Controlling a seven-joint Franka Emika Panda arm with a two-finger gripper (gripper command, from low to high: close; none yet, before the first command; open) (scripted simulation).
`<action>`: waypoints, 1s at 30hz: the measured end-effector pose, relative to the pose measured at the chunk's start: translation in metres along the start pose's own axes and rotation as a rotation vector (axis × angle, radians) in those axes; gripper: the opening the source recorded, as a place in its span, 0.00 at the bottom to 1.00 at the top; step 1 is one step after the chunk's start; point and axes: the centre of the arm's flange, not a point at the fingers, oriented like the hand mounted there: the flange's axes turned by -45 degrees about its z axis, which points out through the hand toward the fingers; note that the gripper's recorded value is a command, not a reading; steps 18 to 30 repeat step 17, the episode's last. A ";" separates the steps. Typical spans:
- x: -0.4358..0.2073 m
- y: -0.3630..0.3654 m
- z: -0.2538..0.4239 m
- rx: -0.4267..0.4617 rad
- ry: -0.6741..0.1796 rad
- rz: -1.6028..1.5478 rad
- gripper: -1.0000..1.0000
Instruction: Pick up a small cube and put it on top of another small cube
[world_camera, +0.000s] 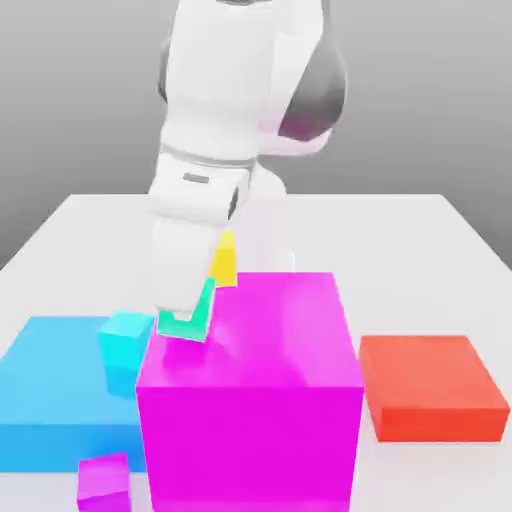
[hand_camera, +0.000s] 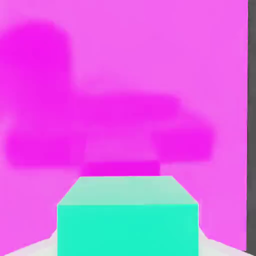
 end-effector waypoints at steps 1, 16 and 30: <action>-0.017 -0.010 0.003 0.011 0.013 0.047 0.00; -0.072 -0.066 0.091 0.082 0.124 0.377 1.00; -0.072 -0.066 0.091 0.082 0.124 0.377 1.00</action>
